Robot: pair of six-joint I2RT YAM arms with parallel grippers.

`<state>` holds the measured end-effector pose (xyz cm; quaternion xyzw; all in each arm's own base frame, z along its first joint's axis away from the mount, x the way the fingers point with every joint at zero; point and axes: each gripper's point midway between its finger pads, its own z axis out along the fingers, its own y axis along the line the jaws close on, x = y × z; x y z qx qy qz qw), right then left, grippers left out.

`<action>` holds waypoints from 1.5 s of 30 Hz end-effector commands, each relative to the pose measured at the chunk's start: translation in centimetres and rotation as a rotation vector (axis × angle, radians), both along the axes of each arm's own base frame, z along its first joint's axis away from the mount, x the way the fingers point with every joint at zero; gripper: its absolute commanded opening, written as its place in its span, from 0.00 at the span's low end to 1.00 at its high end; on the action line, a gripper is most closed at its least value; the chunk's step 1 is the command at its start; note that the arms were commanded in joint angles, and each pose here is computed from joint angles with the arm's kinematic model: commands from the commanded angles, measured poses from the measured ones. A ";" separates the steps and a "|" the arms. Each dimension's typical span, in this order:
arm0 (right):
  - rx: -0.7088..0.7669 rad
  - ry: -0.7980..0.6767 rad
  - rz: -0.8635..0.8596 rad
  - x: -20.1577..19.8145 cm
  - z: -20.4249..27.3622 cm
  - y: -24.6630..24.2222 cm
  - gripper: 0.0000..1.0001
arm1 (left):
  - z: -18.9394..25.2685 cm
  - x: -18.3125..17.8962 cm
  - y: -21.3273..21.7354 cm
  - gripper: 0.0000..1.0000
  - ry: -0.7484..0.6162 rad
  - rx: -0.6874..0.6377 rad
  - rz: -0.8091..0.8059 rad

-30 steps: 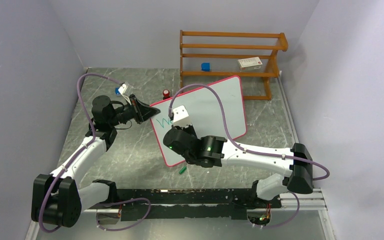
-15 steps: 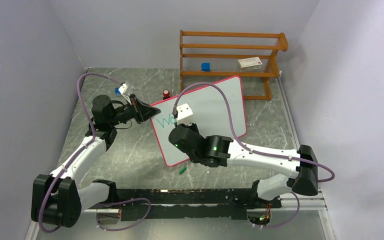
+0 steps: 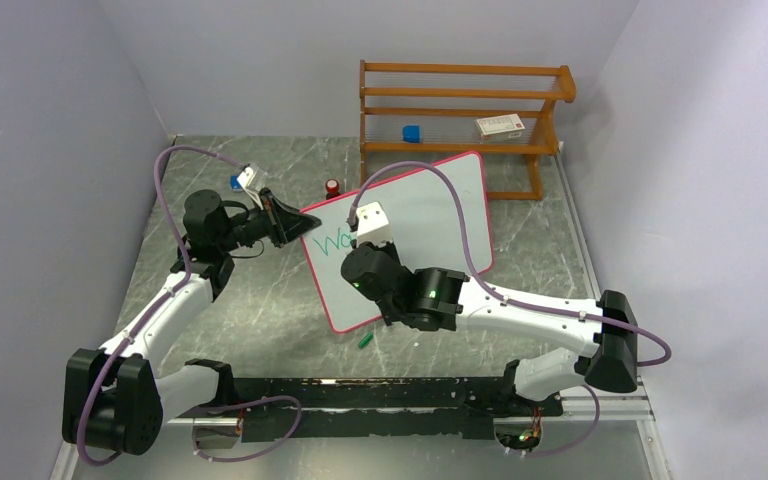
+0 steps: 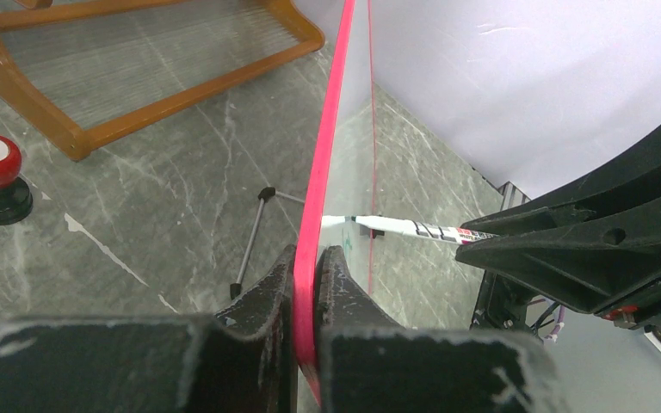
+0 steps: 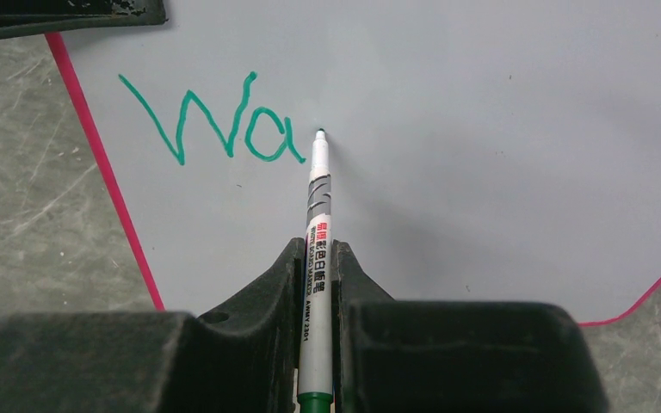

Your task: Write a sentence on the whiteboard

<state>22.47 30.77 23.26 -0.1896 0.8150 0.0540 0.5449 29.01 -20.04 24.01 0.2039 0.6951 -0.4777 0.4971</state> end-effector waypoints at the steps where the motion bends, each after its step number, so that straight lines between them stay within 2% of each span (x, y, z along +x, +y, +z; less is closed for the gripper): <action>1: 0.029 -0.015 -0.006 0.4 0.5 0.3 0.00 | -5.3 0.3 0.6 0.05 0.035 0.148 0.025; 23: 0.046 -0.025 -0.016 1.1 0.7 0.8 0.00 | -5.3 0.3 0.5 0.05 0.037 0.146 0.022; 45: -0.022 0.084 -0.003 -0.2 -2.6 -0.1 0.00 | -5.4 0.3 0.6 0.05 0.038 0.150 0.026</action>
